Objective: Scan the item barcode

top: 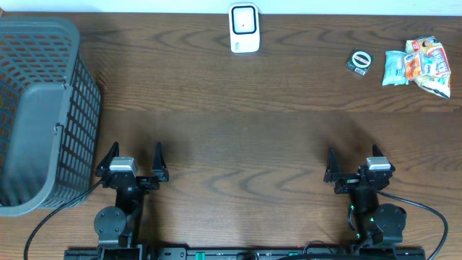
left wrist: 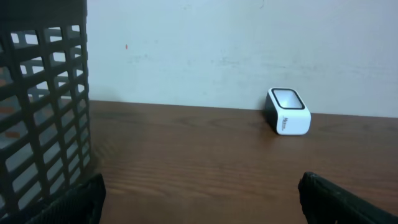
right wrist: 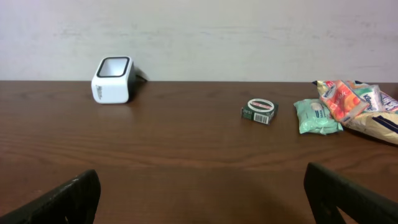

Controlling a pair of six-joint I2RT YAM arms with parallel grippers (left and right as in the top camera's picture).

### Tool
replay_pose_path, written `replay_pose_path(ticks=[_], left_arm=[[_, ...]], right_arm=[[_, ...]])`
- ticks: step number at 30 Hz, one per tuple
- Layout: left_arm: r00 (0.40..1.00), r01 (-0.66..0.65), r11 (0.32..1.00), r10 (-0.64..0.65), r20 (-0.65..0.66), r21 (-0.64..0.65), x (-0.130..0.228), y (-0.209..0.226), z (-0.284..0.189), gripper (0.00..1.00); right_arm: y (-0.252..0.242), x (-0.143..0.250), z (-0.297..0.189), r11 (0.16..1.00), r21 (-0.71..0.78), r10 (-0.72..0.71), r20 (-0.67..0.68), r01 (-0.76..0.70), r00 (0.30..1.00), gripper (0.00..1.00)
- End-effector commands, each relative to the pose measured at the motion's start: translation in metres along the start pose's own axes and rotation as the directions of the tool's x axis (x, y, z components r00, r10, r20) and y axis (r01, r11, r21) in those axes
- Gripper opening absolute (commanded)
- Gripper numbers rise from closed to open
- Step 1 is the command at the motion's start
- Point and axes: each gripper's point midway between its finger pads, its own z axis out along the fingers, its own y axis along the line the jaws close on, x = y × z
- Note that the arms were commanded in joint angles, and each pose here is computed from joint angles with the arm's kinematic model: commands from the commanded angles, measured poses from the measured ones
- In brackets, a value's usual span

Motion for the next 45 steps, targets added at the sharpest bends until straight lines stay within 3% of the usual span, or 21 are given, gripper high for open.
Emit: replay_pose_path(ticks=[1, 9, 17, 27, 32, 45], left_arm=[[1.0, -0.018, 1.0, 0.018, -0.009, 0.011, 0.003, -0.001, 0.0, 0.98], [0.988, -0.031, 0.999, 0.033, -0.152, 0.017, 0.038, 0.0, -0.003, 0.98], [0.981, -0.117, 0.99, 0.127, -0.146, 0.078, 0.038, -0.008, -0.004, 0.98], [0.985, -0.066, 0.997, 0.071, -0.157, 0.035, 0.04, -0.002, -0.004, 0.98], [0.987, 0.018, 0.999, -0.025, -0.158, -0.046, 0.04, 0.01, -0.004, 0.98], [0.987, 0.012, 0.999, -0.019, -0.161, -0.045, 0.041, 0.01, -0.004, 0.98]], right_arm=[[0.002, 0.0, 0.0, 1.0, -0.008, -0.012, 0.002, 0.012, 1.0, 0.99], [0.002, 0.0, 0.0, 1.0, -0.008, -0.012, 0.001, 0.012, 1.0, 0.99], [0.002, 0.0, 0.0, 1.0, -0.008, -0.012, 0.001, 0.012, 1.0, 0.99], [0.002, 0.0, 0.0, 1.0, -0.008, -0.012, 0.001, 0.012, 1.0, 0.99], [0.002, 0.0, 0.0, 1.0, -0.008, -0.012, 0.001, 0.012, 1.0, 0.99], [0.002, 0.0, 0.0, 1.0, -0.008, -0.012, 0.001, 0.012, 1.0, 0.99]])
